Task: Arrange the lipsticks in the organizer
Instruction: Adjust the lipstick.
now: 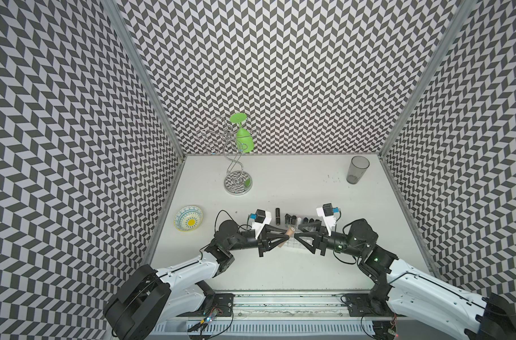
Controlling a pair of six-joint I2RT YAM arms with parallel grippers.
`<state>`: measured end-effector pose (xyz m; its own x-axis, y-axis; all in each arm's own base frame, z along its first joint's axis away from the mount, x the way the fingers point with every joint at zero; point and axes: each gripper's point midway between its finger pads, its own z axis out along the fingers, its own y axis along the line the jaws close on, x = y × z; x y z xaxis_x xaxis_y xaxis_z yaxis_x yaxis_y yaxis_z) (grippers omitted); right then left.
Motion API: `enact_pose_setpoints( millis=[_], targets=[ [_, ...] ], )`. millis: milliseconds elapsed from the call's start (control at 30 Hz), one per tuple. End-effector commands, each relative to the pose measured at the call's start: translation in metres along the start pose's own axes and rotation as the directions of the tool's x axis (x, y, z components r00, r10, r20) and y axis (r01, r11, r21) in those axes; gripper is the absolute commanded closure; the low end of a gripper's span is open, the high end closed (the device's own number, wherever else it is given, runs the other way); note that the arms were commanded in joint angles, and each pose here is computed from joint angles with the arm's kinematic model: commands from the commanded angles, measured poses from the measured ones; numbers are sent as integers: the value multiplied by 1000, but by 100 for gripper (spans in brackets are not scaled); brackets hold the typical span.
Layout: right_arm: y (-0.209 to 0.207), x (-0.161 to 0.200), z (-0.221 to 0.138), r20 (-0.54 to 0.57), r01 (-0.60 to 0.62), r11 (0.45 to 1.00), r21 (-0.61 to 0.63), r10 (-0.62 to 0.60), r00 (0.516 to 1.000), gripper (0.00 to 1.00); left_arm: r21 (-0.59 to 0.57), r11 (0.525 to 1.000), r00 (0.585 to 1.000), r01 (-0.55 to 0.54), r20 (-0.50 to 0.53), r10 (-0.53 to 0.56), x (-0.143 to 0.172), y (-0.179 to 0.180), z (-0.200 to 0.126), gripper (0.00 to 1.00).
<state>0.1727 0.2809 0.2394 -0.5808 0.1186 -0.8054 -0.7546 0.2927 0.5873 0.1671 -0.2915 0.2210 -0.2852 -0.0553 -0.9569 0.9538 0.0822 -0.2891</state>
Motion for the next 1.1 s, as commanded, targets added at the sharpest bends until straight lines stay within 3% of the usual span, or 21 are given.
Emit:
enact_pose_setpoints(
  millis=[0, 733, 833, 933, 1067],
  targets=[
    [19, -16, 3, 28, 51, 996, -78, -49, 998, 38, 36, 999, 999, -39, -2, 39, -9, -3, 6, 100],
    [2, -17, 16, 6, 49, 999, -8, -49, 999, 78, 33, 999, 999, -19, -41, 21, 0, 0, 14, 100],
    [-1, -18, 16, 9, 51, 999, 14, -51, 999, 80, 17, 1000, 999, -22, -32, 22, -3, 1, 13, 96],
    [-8, -19, 14, 12, 58, 997, 56, -58, 998, 80, -80, 997, 1000, 7, -9, -8, -9, 16, 10, 55],
    [-23, -21, 10, 17, 65, 986, 154, -68, 998, 81, -194, 980, 998, 42, 49, -33, -18, 30, -4, 19]
  ],
)
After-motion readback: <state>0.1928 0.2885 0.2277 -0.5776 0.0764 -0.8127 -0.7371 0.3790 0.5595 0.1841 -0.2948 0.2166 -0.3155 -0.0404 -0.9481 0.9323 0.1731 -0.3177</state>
